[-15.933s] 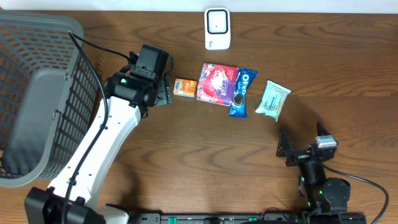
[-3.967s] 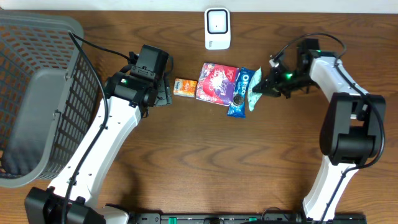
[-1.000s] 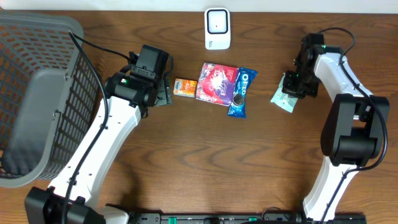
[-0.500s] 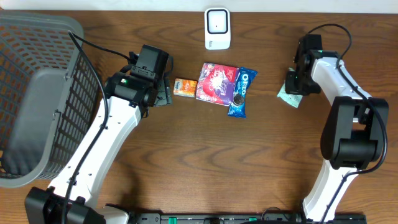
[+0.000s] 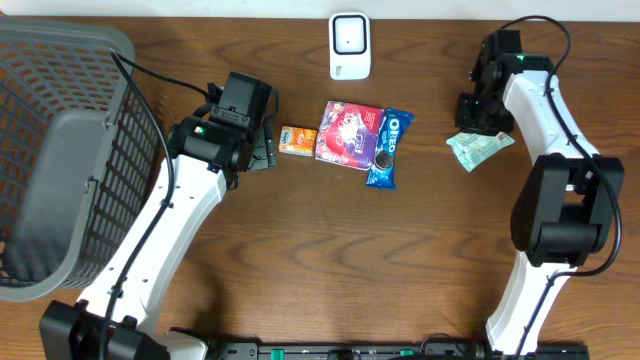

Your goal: Scan the item barcode

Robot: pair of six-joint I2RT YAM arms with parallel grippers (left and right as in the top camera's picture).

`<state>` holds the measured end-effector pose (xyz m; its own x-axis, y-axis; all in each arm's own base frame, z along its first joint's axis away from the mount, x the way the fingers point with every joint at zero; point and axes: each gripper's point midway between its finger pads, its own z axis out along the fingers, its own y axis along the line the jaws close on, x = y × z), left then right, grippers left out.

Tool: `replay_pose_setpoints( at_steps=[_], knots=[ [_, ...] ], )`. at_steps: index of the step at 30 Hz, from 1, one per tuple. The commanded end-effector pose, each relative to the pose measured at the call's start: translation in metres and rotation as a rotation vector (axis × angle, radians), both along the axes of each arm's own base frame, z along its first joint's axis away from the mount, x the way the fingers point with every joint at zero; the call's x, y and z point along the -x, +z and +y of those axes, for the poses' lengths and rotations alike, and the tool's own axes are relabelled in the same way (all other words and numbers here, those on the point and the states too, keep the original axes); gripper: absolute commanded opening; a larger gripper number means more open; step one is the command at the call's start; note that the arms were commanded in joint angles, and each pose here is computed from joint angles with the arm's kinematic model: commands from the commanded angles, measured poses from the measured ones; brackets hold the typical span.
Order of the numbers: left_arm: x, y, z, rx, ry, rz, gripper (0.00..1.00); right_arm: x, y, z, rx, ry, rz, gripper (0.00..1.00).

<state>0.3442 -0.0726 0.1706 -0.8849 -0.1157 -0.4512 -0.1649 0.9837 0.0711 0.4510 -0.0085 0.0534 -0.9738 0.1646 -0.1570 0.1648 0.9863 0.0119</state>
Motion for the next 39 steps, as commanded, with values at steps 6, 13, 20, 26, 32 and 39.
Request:
replay_pose_setpoints(
  at_steps=[6,13,20,26,32,39],
  knots=[
    [-0.002,0.001,0.003,-0.014,0.017,-0.006,0.86,0.009,-0.032,0.011,-0.041,0.002,0.011,0.27],
    [-0.002,0.001,0.003,-0.014,0.017,-0.006,0.86,0.030,-0.057,-0.016,0.104,-0.071,0.057,0.24],
    [-0.002,0.001,0.003,-0.013,0.017,-0.006,0.86,0.054,-0.044,-0.027,0.172,-0.091,0.161,0.20],
    [-0.002,0.001,0.003,-0.013,0.017,-0.006,0.86,0.055,0.003,-0.010,0.093,-0.091,0.151,0.35],
    [-0.002,0.001,0.003,-0.014,0.017,-0.006,0.86,0.032,0.039,0.069,-0.330,0.006,0.025,0.80],
    [-0.002,0.001,0.003,-0.013,0.017,-0.006,0.86,0.029,0.034,0.114,-0.462,0.146,0.016,0.95]
  ],
)
